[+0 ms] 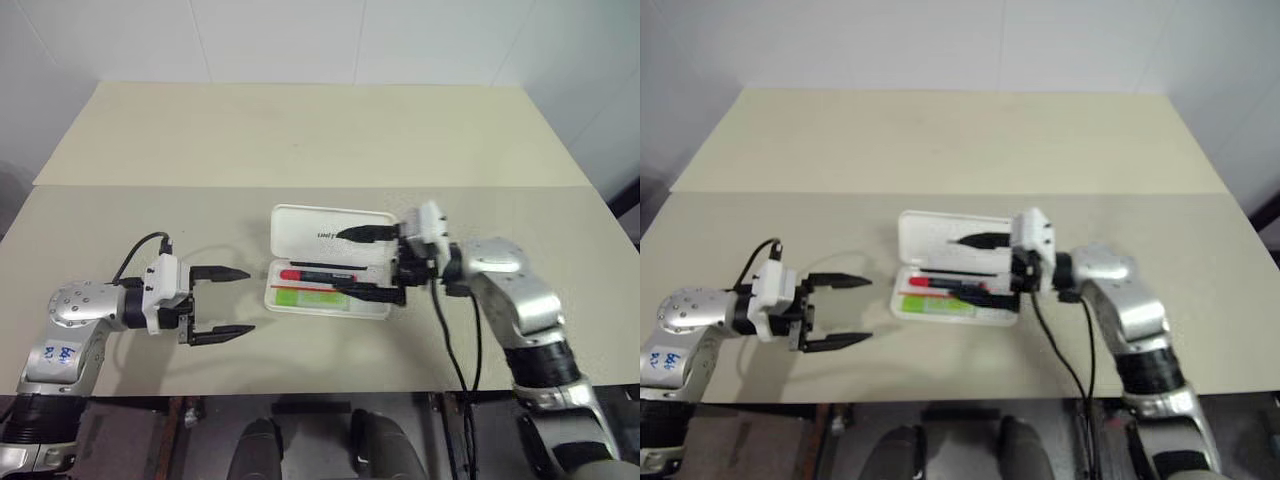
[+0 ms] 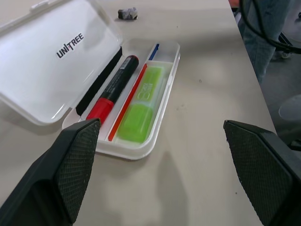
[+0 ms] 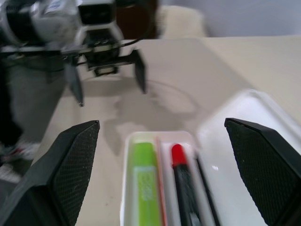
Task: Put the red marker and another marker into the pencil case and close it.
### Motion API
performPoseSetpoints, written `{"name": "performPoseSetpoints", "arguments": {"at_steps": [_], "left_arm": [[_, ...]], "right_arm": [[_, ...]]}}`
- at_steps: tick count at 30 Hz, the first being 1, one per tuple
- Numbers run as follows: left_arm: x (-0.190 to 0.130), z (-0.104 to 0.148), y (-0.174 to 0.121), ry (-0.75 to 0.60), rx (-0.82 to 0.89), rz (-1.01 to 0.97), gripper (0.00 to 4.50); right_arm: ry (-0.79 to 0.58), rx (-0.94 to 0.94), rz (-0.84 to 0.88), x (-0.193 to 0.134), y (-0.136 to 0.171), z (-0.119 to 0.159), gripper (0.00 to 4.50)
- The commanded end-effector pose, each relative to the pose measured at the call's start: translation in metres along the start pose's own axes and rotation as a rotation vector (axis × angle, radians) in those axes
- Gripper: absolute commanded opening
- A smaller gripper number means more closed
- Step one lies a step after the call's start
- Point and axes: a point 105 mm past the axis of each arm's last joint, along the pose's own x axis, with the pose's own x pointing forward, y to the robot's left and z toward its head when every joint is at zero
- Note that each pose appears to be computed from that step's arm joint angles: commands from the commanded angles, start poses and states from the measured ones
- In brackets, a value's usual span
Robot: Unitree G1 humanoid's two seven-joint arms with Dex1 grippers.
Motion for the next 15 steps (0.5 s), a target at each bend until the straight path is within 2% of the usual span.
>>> {"name": "performPoseSetpoints", "arguments": {"at_steps": [1,5,9,15], "left_arm": [[0.002,0.007,0.001,-0.026,0.03,0.004,4.5],[0.007,0.006,0.002,-0.042,0.025,0.008,4.5],[0.012,0.008,0.004,-0.061,0.025,0.007,4.5],[0.025,0.014,0.01,-0.093,0.045,-0.015,4.5]], "right_arm": [[-0.06,0.003,-0.138,-0.021,-0.002,0.023,4.49],[-0.079,0.032,-0.442,-0.065,-0.019,0.024,4.49],[-0.068,0.019,-0.662,-0.092,-0.03,0.013,4.49],[0.021,0.068,-0.899,-0.109,-0.043,-0.03,4.49]]}}
